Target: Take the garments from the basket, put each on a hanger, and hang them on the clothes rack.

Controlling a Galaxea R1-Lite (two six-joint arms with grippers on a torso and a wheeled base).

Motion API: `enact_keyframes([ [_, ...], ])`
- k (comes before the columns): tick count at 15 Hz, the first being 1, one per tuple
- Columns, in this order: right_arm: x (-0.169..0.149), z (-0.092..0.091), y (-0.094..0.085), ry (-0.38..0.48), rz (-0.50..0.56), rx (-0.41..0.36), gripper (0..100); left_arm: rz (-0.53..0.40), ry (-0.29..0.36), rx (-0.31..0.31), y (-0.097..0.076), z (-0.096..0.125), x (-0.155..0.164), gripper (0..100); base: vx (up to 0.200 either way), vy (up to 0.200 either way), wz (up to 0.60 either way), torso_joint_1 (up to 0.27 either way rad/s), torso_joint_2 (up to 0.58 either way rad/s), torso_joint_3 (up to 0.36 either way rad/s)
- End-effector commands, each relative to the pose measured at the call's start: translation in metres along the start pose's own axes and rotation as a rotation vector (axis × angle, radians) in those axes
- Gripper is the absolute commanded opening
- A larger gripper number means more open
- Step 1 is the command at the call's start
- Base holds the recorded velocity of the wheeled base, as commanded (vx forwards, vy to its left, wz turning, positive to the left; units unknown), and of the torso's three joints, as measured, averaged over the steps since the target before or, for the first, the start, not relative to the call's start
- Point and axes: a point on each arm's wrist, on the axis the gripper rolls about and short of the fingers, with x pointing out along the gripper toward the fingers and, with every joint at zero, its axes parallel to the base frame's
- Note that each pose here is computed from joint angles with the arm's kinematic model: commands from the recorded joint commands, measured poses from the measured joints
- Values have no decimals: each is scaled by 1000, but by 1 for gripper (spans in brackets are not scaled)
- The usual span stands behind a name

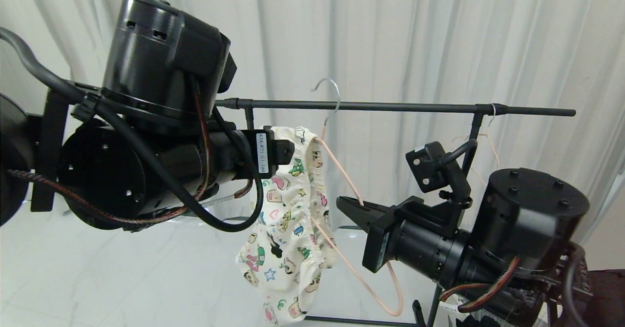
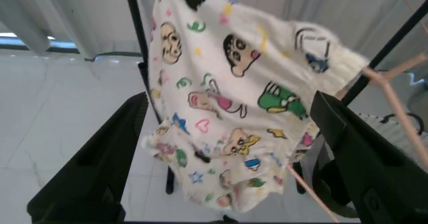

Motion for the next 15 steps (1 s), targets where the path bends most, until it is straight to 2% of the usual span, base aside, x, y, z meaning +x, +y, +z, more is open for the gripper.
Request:
enact_keyframes([
  [1, -2, 4, -1, -26, -2, -30, 0, 2, 8, 6, 5, -5, -5, 100, 0, 0, 0, 0, 0, 0],
  [4, -16, -6, -16, -22, -2, -152, 0, -19, 51, 28, 28, -32, -28, 100, 0, 0, 0, 0, 0, 0],
  [5, -19, -8, -20, -20, 9, -163, 0, -30, 54, 29, 32, -36, -33, 100, 0, 0, 0, 0, 0, 0],
  [6, -30, -15, -32, -5, 44, -212, 0, -82, 51, 55, 46, -51, -50, 100, 0, 0, 0, 0, 0, 0],
  [7, -37, -17, -40, 5, 69, -247, 0, -139, 34, 113, 58, -65, -64, 100, 0, 0, 0, 0, 0, 0],
  [9, -49, -19, -42, 14, 133, -279, 0, -247, -11, 204, 72, -85, -79, 100, 0, 0, 0, 0, 0, 0],
  [10, -62, -22, -40, 31, 192, -298, 0, -350, -54, 291, 80, -99, -88, 100, 0, 0, 0, 0, 0, 0],
  [12, -82, -37, -41, 103, 261, -326, 0, -424, -102, 424, 87, -113, -94, 100, 0, 0, 0, 0, 0, 0],
  [15, -107, -52, -34, 156, 368, -326, 0, -544, -127, 504, 87, -117, -98, 100, 0, 0, 0, 0, 0, 0],
])
